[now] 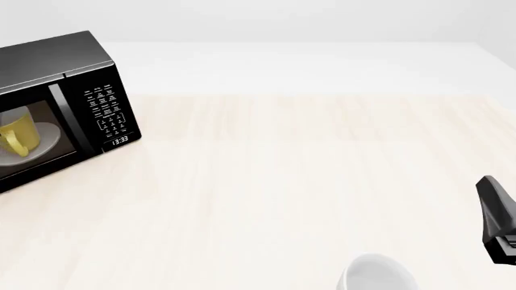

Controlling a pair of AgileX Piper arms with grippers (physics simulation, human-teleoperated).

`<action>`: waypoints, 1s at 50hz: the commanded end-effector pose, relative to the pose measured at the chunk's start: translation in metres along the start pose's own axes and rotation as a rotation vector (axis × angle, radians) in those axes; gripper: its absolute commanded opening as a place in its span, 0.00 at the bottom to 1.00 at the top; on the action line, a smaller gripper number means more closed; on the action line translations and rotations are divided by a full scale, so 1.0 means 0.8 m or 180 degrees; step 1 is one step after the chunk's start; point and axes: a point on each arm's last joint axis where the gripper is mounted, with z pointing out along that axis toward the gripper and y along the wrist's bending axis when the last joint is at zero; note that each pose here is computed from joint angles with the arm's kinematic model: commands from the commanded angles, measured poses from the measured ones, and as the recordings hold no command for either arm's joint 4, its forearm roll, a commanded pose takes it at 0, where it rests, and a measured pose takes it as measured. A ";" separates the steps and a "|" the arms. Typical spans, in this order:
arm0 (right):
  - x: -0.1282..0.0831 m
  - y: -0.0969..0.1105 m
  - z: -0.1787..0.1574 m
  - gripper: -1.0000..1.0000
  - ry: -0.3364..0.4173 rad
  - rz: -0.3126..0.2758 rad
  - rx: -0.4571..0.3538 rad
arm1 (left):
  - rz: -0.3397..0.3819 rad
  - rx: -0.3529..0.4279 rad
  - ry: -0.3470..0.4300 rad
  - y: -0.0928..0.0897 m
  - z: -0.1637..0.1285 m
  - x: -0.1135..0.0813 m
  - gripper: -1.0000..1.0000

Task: Put the yellow and white mug in the microwave and close it.

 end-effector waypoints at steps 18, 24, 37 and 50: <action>0.000 0.000 0.000 1.00 -0.0001 0.0000 -0.0001 | 0.0019 -0.0011 -0.0438 0.006 -0.103 0.002 1.00; 0.000 0.000 0.000 1.00 -0.0001 0.0001 -0.0001 | 0.0077 -0.0064 -0.0401 0.012 -0.108 0.019 1.00; 0.000 0.000 0.000 1.00 -0.0001 0.0000 -0.0001 | 0.0031 -0.0064 -0.0485 0.013 -0.142 0.028 1.00; 0.000 0.000 0.000 1.00 0.0000 0.0001 -0.0001 | -0.0059 -0.0005 -0.0623 0.009 -0.184 0.027 1.00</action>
